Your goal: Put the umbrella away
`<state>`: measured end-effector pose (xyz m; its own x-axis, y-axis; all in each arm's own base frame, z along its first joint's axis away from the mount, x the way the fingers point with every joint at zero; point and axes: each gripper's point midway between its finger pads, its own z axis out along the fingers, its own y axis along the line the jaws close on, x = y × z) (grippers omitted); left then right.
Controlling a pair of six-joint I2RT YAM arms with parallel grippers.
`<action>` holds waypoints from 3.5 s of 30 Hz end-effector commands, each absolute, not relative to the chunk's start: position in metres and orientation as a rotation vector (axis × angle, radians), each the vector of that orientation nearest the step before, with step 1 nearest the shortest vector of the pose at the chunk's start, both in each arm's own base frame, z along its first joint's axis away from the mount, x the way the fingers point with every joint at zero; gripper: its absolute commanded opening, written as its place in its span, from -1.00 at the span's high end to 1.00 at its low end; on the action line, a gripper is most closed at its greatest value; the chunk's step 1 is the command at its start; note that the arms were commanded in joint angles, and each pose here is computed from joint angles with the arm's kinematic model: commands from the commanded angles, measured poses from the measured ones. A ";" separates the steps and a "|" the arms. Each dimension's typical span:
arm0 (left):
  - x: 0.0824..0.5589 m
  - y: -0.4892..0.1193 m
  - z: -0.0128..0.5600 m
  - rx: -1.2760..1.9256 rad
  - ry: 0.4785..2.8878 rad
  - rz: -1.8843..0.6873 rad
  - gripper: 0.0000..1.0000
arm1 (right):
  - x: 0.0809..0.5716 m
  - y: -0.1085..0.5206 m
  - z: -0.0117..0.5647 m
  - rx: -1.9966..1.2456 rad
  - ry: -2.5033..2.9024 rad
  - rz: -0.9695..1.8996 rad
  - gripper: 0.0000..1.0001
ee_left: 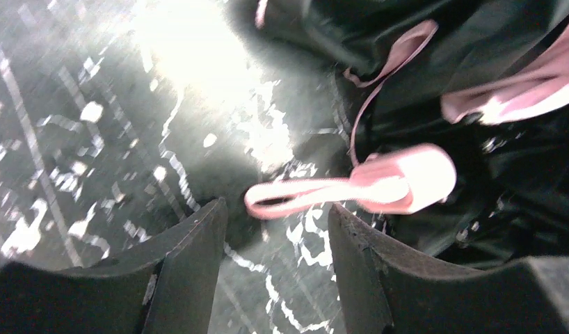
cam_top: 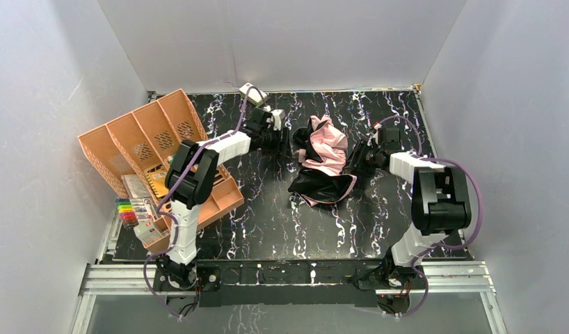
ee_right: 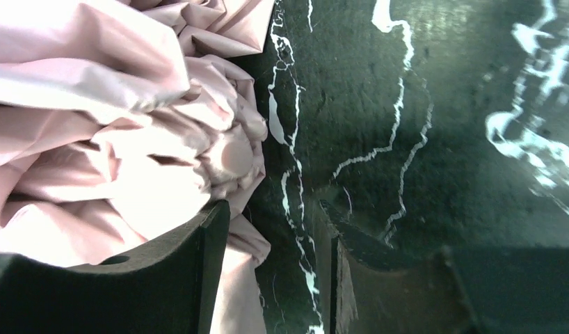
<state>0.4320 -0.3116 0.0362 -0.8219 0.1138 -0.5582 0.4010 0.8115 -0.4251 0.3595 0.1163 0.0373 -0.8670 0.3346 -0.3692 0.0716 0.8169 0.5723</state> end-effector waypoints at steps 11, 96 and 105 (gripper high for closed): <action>0.349 -0.260 0.149 0.459 2.243 -0.628 -0.27 | 0.307 0.072 0.083 0.333 2.459 0.460 -0.26; 0.278 -0.467 0.267 0.745 1.789 -0.786 1.00 | 0.284 0.099 0.105 0.322 2.365 0.753 -0.30; 0.362 -0.434 0.290 0.651 1.783 -0.772 0.95 | 0.284 0.109 0.115 0.172 2.337 0.811 -0.38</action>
